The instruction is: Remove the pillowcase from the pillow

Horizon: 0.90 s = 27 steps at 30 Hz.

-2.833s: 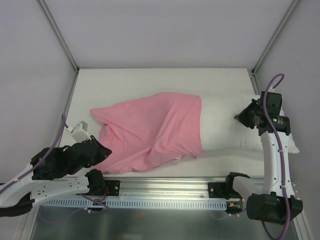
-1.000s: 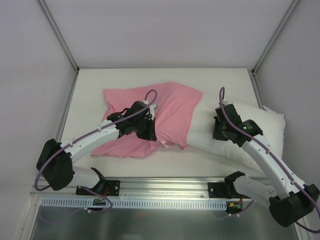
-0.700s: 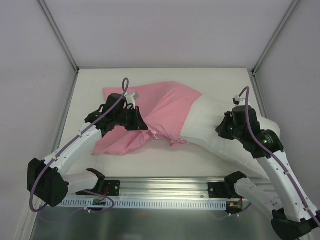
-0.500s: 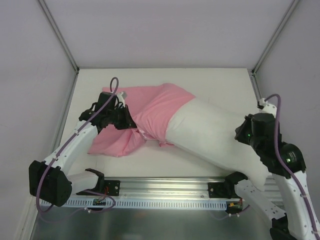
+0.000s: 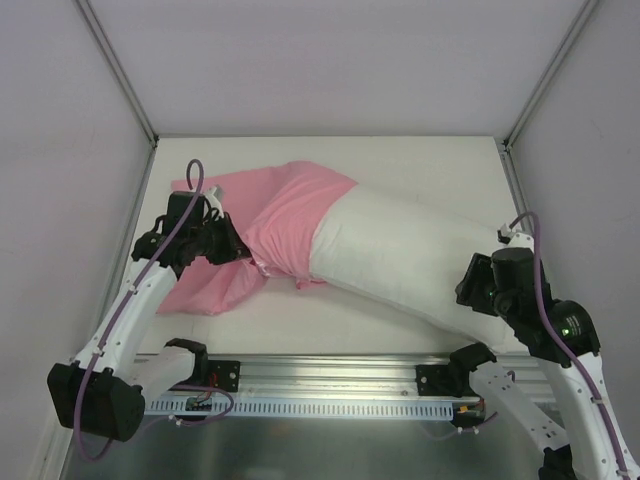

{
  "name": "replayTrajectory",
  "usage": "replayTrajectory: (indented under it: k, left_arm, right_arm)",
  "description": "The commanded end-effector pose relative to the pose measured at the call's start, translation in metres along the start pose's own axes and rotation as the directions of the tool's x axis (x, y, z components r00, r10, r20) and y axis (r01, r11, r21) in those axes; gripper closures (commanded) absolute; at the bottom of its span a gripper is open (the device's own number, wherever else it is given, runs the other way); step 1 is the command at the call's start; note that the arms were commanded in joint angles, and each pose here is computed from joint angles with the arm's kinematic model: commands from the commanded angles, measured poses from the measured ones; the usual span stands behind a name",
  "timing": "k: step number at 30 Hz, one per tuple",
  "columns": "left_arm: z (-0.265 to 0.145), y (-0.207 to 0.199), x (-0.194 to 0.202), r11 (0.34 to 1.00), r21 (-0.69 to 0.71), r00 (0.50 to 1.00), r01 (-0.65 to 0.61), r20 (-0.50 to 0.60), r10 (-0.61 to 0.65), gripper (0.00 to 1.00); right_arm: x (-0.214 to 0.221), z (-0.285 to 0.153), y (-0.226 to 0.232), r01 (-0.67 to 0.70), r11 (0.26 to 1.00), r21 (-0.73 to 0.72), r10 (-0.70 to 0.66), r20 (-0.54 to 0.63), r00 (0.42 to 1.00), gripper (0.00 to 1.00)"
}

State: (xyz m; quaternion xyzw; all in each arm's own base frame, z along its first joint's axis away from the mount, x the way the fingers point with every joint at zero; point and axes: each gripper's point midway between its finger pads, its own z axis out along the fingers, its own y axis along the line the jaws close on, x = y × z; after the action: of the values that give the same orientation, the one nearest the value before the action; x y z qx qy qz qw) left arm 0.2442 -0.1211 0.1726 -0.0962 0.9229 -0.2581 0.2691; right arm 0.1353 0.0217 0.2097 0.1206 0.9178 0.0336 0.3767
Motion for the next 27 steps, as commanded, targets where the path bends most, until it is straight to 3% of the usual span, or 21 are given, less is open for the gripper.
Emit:
replayTrajectory:
  k: [1,3,4,5,7,9,15,22,23,24,25,26,27]
  left_arm:
    - [-0.014,-0.020,0.026,0.992,0.113,0.997,-0.054,-0.040,0.059,0.94]
    - [-0.018,-0.025,0.052,0.987,0.140,0.992,-0.084,-0.079,0.095,0.69]
    - [-0.020,-0.027,0.059,0.985,0.145,0.990,-0.097,-0.084,0.110,0.51]
    - [-0.025,-0.027,0.063,0.984,0.136,0.990,-0.118,-0.065,0.128,0.21]
    - [-0.030,-0.030,0.072,0.980,0.133,0.984,-0.145,-0.080,0.156,0.01]
    - [-0.037,-0.028,0.066,0.982,0.105,0.985,-0.158,-0.049,0.164,0.01]
    - [-0.047,-0.048,0.025,0.979,0.072,0.982,-0.190,0.032,0.188,0.01]
    - [-0.050,-0.076,-0.014,0.976,0.072,0.976,-0.206,0.079,0.201,0.03]
    - [-0.051,-0.079,-0.017,0.974,0.079,0.976,-0.210,0.079,0.204,0.03]
    - [-0.051,-0.082,-0.019,0.973,0.084,0.975,-0.214,0.080,0.208,0.04]
    - [-0.050,-0.088,-0.023,0.971,0.094,0.974,-0.219,0.078,0.212,0.04]
    - [-0.050,-0.091,-0.025,0.969,0.102,0.973,-0.225,0.075,0.218,0.04]
    - [-0.049,-0.095,-0.026,0.967,0.110,0.973,-0.229,0.068,0.223,0.04]
  right_arm:
    - [-0.024,-0.017,0.029,0.032,0.989,-0.145,-0.027,0.038,0.999,0.45]
    - [-0.036,-0.018,0.038,0.049,0.986,-0.158,-0.042,0.043,0.998,0.21]
    - [-0.050,-0.024,0.044,0.050,0.982,-0.181,-0.036,0.080,0.996,0.17]
    - [-0.058,-0.025,0.049,0.060,0.980,-0.191,-0.042,0.095,0.995,0.13]
    - [-0.078,-0.025,0.072,0.070,0.966,-0.248,-0.047,0.099,0.994,0.04]
    - [-0.091,-0.014,0.097,0.085,0.955,-0.285,-0.065,0.080,0.995,0.00]
    - [-0.102,0.015,0.176,0.242,0.917,-0.316,-0.243,0.038,0.969,0.04]
    - [-0.054,0.095,0.236,0.308,0.900,-0.308,-0.370,-0.165,0.914,0.04]
    - [-0.040,0.108,0.238,0.310,0.897,-0.315,-0.383,-0.201,0.902,0.10]
    - [-0.019,0.119,0.241,0.293,0.888,-0.354,-0.388,-0.236,0.891,0.32]
    - [-0.009,0.122,0.241,0.275,0.889,-0.366,-0.380,-0.254,0.889,0.56]
    - [-0.009,0.120,0.246,0.246,0.882,-0.402,-0.358,-0.233,0.904,0.99]
    - [0.010,0.126,0.233,0.238,0.891,-0.387,-0.355,-0.264,0.897,0.99]
